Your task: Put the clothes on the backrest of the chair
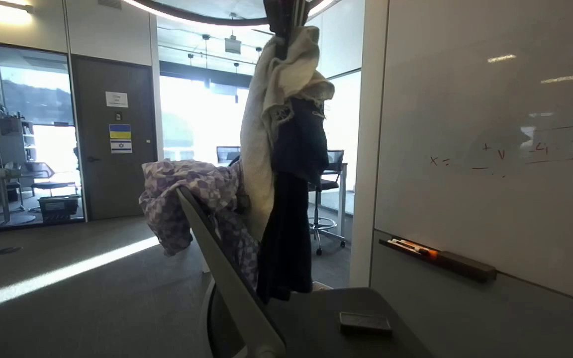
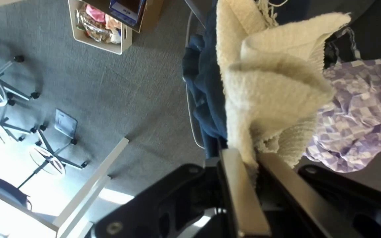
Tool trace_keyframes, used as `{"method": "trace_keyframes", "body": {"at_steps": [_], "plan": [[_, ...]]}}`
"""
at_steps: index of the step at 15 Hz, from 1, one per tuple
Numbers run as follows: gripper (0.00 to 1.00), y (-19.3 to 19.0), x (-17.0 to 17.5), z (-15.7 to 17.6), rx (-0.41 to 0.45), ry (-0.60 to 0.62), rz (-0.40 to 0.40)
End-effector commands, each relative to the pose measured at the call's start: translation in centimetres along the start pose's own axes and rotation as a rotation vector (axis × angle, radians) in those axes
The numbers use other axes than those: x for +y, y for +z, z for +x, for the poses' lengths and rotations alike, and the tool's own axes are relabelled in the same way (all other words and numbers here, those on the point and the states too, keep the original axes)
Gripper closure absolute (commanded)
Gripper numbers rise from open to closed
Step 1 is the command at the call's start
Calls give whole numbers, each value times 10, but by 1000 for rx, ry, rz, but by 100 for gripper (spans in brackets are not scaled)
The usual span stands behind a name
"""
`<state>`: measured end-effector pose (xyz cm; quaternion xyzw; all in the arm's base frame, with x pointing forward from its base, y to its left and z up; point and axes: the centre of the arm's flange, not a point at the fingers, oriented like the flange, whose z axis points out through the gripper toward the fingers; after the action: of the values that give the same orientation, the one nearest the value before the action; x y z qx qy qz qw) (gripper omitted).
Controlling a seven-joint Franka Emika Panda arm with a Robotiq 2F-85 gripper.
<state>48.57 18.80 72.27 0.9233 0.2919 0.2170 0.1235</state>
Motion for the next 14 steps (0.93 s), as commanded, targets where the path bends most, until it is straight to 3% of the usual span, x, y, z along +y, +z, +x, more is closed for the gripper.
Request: {"method": "trace_keyframes", "body": {"at_steps": [1,9,14], "plan": [[96,-14,-10,59,20,-91,-12],[96,-7,-65,120,66,-309,-57],[96,17,-97,141,101,-494,89]]}}
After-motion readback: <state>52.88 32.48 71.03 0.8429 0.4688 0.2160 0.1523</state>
